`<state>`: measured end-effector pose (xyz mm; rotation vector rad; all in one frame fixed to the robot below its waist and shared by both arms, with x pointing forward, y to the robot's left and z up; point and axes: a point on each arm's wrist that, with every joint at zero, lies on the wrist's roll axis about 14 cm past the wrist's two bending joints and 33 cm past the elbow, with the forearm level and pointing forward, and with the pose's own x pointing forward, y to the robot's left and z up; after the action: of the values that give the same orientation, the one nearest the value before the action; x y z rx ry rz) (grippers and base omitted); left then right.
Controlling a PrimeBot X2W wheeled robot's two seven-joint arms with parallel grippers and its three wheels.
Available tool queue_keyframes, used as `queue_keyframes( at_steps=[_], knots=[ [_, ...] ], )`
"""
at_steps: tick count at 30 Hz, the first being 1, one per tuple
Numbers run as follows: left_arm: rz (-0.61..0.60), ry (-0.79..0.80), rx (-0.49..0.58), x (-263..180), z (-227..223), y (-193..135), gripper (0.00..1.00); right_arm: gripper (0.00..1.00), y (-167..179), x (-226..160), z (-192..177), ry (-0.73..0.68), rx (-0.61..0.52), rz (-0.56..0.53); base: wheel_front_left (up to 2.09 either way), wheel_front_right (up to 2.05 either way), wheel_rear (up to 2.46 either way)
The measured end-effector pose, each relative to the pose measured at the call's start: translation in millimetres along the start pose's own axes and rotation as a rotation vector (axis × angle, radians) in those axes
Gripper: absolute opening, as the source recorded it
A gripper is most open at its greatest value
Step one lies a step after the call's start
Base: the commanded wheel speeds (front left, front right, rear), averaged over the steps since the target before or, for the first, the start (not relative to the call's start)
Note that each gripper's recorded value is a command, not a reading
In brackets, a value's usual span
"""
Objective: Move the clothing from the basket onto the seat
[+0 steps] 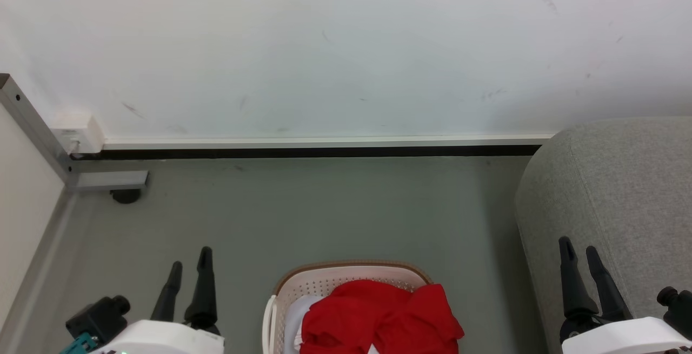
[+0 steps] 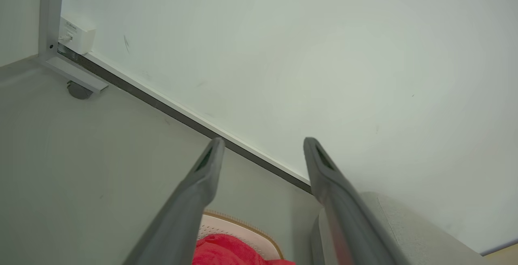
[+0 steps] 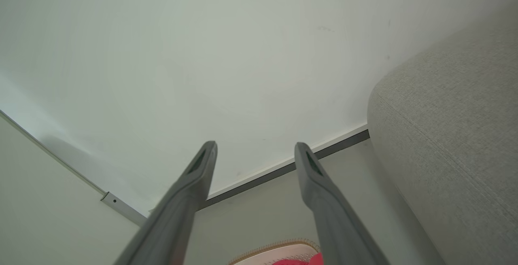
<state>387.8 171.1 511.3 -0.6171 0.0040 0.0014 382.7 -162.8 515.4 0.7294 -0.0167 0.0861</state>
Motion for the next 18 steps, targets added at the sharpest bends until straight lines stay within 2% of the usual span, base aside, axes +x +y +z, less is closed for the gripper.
queue_keyframes(
  at_steps=[18],
  knots=[
    [-0.032, -0.023, 0.219, -0.2, 0.1, -10.2, 1.00, 1.00, 3.6, 0.6, -7.0, 0.008, -0.209, 0.025, 0.00, 0.00, 0.00]
  ],
)
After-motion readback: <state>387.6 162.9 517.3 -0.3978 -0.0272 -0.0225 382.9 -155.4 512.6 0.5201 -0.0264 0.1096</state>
